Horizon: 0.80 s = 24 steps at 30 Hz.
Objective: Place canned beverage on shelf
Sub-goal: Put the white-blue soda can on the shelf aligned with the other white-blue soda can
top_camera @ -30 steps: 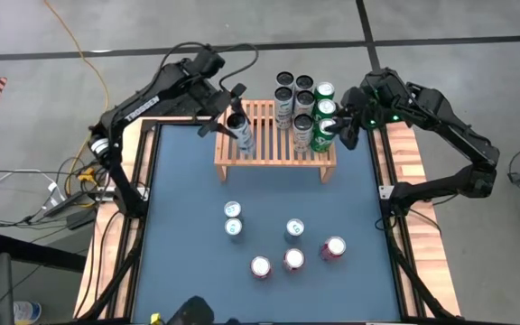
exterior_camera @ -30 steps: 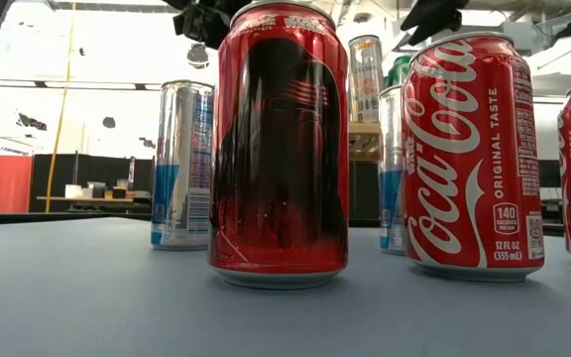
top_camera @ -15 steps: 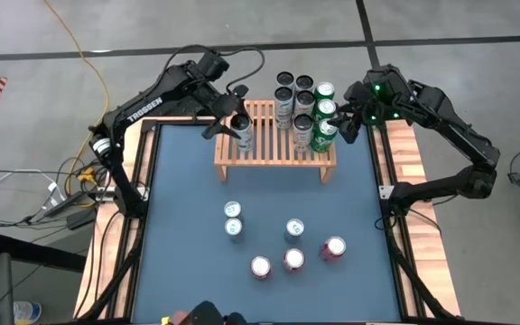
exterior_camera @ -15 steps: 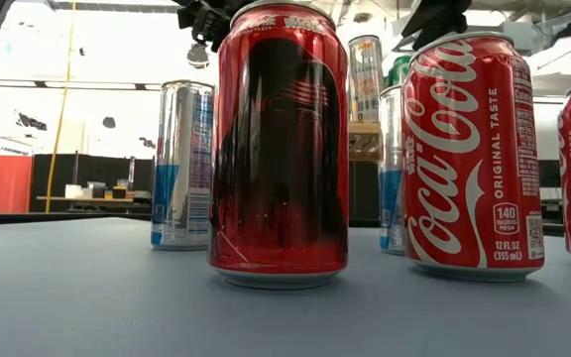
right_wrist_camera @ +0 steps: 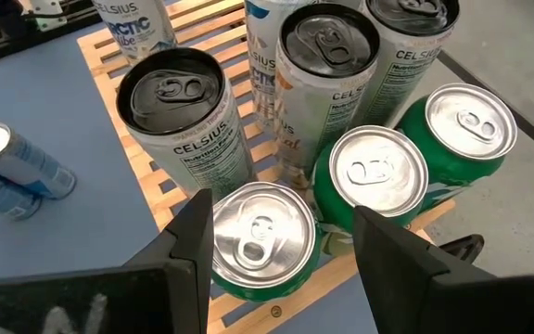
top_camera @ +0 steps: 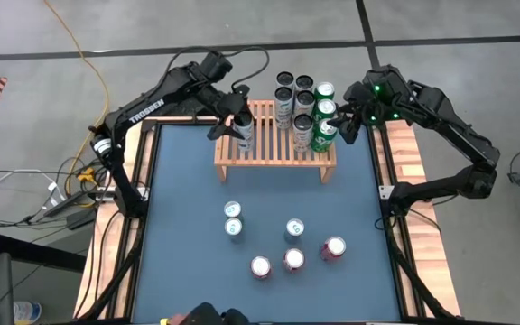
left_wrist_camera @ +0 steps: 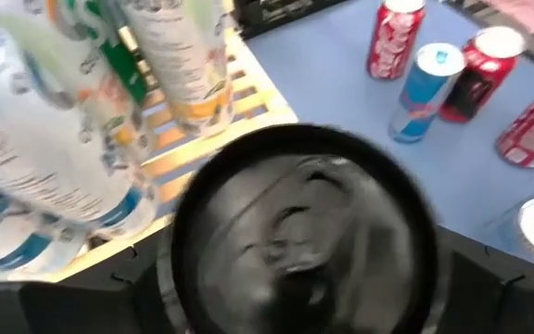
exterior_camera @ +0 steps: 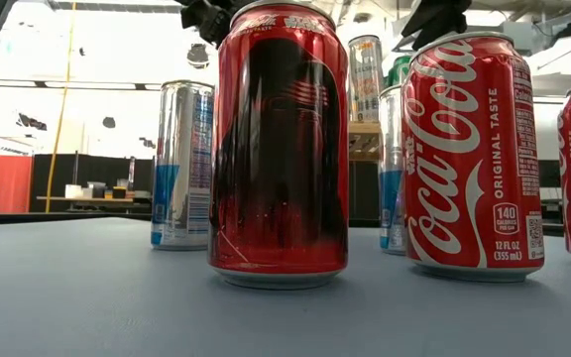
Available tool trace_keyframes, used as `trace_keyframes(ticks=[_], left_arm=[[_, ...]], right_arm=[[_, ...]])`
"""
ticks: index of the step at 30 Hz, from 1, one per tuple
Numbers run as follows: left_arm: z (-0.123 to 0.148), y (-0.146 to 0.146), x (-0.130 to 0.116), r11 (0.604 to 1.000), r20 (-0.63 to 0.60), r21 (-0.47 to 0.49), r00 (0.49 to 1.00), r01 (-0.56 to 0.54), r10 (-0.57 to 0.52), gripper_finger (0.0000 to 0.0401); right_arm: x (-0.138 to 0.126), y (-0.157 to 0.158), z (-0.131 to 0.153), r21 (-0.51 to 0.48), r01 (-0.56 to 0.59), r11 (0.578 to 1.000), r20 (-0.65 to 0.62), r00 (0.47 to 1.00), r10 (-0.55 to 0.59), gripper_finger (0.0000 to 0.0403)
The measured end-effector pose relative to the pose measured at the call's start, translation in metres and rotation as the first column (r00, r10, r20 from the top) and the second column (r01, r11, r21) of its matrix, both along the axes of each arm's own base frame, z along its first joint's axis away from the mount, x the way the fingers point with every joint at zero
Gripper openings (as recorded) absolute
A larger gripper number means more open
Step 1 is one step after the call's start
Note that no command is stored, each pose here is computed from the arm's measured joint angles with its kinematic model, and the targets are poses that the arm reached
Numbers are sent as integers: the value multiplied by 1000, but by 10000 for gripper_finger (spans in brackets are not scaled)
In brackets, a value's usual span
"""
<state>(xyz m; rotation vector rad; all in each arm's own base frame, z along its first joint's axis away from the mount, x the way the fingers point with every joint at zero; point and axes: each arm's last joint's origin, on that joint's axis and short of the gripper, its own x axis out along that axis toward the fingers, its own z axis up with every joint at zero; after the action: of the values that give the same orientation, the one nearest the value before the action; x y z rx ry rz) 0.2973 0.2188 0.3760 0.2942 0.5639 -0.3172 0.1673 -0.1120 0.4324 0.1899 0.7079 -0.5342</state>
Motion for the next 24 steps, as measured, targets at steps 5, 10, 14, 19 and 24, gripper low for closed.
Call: trace_keyframes(ticks=[5, 10, 14, 19, 24], left_arm=[[10, 3, -3, 999, 21, 5, 999, -35, 35, 310], [15, 2, -4, 999, 19, -11, 998, -51, 51, 310], [16, 2, -6, 997, 9, -39, 997, -72, 73, 311], [17, 0, -9, 993, -25, -43, 993, -114, 113, 311], [26, -3, -16, 979, -42, 26, 978, -203, 204, 311]], right_arm=[[0, 0, 0, 4, 3, 1000, 2, 1000, -3, 196], [0, 0, 0, 9, 9, 1000, 6, 1000, -9, 209], [0, 0, 0, 10, 10, 1000, 6, 1000, -10, 226], [0, 0, 0, 10, 10, 1000, 6, 1000, -10, 240], [0, 0, 0, 11, 10, 1000, 7, 1000, -10, 240]])
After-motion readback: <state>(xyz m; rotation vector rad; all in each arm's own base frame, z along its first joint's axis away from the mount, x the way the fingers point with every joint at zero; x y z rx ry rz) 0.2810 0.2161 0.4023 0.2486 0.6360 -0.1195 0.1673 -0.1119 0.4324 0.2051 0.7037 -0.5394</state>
